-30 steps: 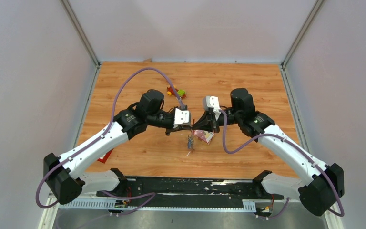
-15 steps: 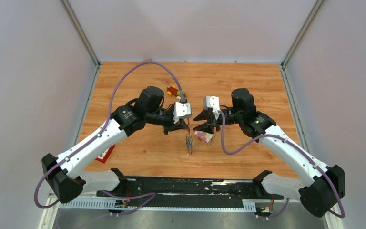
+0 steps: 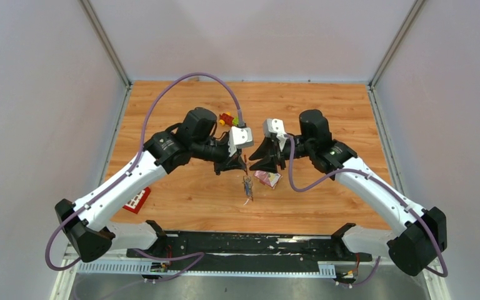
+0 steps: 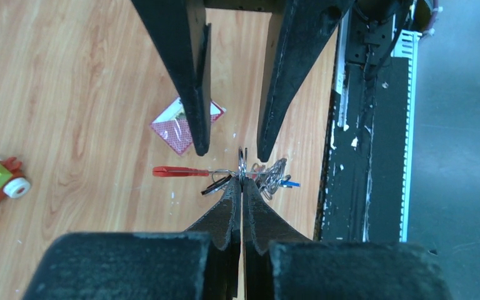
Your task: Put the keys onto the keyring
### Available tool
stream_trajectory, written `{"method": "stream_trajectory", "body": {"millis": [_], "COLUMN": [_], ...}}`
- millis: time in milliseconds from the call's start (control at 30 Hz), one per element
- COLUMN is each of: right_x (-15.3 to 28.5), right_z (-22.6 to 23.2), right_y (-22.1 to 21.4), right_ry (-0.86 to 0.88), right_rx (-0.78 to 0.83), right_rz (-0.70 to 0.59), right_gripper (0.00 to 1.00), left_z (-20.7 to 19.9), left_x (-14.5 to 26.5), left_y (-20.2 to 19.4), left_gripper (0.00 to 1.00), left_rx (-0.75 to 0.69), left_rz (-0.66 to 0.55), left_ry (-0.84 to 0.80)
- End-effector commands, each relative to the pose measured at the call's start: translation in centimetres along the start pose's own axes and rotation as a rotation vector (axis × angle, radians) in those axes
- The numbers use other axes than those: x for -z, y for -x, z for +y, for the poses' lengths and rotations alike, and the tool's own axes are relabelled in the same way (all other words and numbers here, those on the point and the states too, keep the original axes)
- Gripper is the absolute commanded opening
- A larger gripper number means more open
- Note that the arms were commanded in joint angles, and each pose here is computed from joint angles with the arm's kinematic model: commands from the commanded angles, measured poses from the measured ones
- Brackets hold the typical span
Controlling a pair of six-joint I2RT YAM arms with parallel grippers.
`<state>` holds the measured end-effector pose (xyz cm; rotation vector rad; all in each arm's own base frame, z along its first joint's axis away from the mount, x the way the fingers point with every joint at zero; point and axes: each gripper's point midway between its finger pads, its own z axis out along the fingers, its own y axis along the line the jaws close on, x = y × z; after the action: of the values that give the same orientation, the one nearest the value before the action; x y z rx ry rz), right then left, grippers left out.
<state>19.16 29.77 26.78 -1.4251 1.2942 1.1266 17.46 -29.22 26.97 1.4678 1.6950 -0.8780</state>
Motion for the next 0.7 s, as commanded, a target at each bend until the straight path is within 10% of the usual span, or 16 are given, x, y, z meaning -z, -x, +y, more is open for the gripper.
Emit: {"method": "stream_trajectory", "body": {"millis": [0,667], "right_x": [-0.19,-0.98], "right_z": [0.76,1.57], "right_y": [3.08,2.74], "right_ry": [0.085,0.107], "right_rx": [0.007,0.027], "right_rz": [-0.070,-0.071], "right_gripper": [0.35,0.18], "left_z": [-0.98,-1.34], "left_x": [0.37,-0.22], "left_y": [1.14,1.14], "left_gripper": [0.00,0.00], "left_rx": [-0.001,-0.002], "left_rz": [-0.021,-0.031], "left_ry": [-0.040,-0.077]}}
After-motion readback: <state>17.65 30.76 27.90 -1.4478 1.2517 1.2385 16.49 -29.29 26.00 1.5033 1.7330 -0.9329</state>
